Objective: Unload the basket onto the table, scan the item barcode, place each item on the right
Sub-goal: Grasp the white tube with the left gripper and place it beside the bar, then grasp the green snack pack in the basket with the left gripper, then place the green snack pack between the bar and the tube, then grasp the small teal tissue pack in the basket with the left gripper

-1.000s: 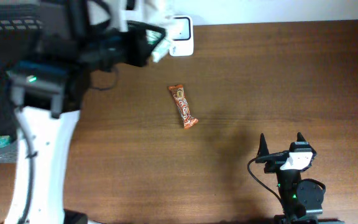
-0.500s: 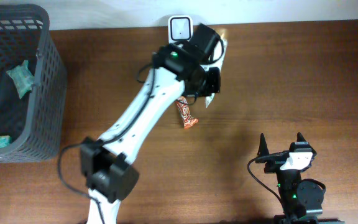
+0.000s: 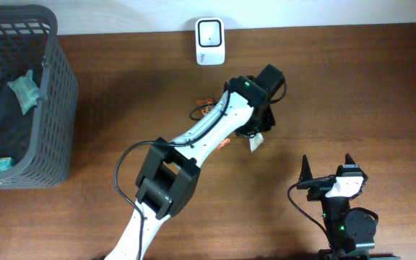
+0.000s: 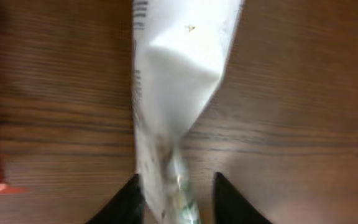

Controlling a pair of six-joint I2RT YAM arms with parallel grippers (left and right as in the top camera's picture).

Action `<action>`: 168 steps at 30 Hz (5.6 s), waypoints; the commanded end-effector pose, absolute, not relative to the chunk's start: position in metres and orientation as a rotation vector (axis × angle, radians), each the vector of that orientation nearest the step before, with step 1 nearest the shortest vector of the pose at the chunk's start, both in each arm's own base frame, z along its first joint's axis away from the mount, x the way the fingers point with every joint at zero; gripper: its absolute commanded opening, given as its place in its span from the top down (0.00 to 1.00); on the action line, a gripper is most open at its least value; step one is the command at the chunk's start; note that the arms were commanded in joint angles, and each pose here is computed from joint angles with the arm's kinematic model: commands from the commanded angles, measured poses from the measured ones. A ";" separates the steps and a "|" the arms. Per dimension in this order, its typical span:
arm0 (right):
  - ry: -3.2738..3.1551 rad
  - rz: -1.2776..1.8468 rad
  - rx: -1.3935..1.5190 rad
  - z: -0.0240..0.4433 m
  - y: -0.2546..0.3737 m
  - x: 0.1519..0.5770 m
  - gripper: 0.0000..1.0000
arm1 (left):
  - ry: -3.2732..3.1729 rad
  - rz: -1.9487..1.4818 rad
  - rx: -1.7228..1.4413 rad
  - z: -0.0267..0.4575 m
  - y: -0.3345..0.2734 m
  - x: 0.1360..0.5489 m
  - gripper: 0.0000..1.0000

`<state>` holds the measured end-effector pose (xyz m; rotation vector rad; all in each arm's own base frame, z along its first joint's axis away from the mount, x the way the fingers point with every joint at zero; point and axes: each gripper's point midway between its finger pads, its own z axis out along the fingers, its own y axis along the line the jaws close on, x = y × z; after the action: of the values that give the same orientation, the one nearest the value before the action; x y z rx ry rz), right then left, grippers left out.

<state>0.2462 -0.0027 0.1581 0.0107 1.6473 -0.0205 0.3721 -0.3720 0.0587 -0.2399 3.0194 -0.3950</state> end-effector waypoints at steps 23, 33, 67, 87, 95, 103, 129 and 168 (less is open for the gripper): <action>1.651 -0.033 0.013 0.155 -0.005 0.246 0.01 | 2.050 0.323 -0.769 0.393 0.251 0.450 0.18; 1.651 -0.033 0.013 0.155 -0.005 0.246 0.01 | 2.342 0.428 -0.379 0.222 0.263 0.505 0.12; 1.651 -0.033 0.013 0.155 -0.005 0.246 0.01 | 2.401 0.550 -0.709 0.072 0.291 0.509 1.00; 1.651 -0.033 0.013 0.155 -0.005 0.246 0.01 | 1.882 -0.665 -0.202 0.459 -0.055 0.408 1.00; 1.651 -0.033 0.013 0.155 -0.005 0.246 0.01 | 2.374 -0.648 0.060 0.267 -0.258 0.447 1.00; 1.651 -0.033 0.013 0.155 -0.005 0.246 0.01 | 2.690 -0.531 -0.113 0.106 -0.347 0.419 1.00; 1.651 -0.033 0.013 0.155 -0.005 0.246 0.01 | 1.872 -0.165 -0.263 0.464 -0.068 0.458 0.21; 1.651 -0.033 0.013 0.155 -0.005 0.246 0.01 | 2.964 1.048 -0.638 0.113 0.301 0.315 0.22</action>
<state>0.2462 -0.0028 0.1581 0.0113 1.6473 -0.0205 0.3309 0.2974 0.1383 -0.6766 2.8954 0.9351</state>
